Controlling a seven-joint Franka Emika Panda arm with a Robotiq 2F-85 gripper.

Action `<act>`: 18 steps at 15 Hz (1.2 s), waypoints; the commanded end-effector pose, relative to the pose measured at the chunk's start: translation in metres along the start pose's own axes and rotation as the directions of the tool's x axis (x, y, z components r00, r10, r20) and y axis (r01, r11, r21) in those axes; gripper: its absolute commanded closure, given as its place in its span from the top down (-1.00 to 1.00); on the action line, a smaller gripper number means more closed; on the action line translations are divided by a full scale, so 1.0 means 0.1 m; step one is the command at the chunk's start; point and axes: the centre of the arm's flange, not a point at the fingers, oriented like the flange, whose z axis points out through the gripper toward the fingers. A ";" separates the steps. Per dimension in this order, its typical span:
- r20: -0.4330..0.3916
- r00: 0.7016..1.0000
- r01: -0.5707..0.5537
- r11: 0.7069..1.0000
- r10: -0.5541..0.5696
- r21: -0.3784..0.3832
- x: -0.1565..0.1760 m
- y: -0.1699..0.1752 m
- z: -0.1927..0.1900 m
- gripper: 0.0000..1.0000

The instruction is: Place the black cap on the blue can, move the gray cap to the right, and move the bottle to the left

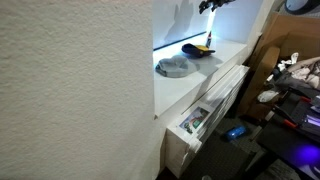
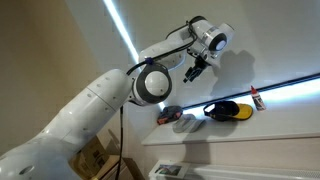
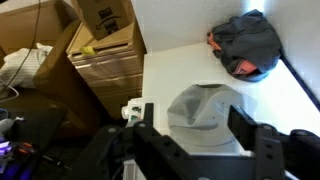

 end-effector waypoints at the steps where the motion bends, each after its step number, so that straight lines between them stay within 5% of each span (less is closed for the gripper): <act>1: -0.115 0.992 -0.063 0.986 0.045 -0.153 -0.39 -0.35 0.83 1.00; 5: -0.362 0.931 -0.116 0.979 0.048 -0.169 -0.91 -0.50 2.11 1.00; 9: -0.579 0.815 -0.079 0.990 -0.005 -0.120 -1.34 -0.62 2.96 1.00; 12: -0.733 0.680 -0.065 0.995 -0.011 -0.076 -1.48 -0.63 3.23 1.00; 13: -0.679 0.734 -0.074 0.990 -0.027 -0.120 -1.38 -0.36 3.23 1.00; 16: -0.725 0.688 -0.066 0.992 -0.030 -0.104 -1.40 -0.36 3.32 1.00; 18: -0.798 0.602 -0.028 0.999 0.041 0.031 -1.29 -0.50 3.34 1.00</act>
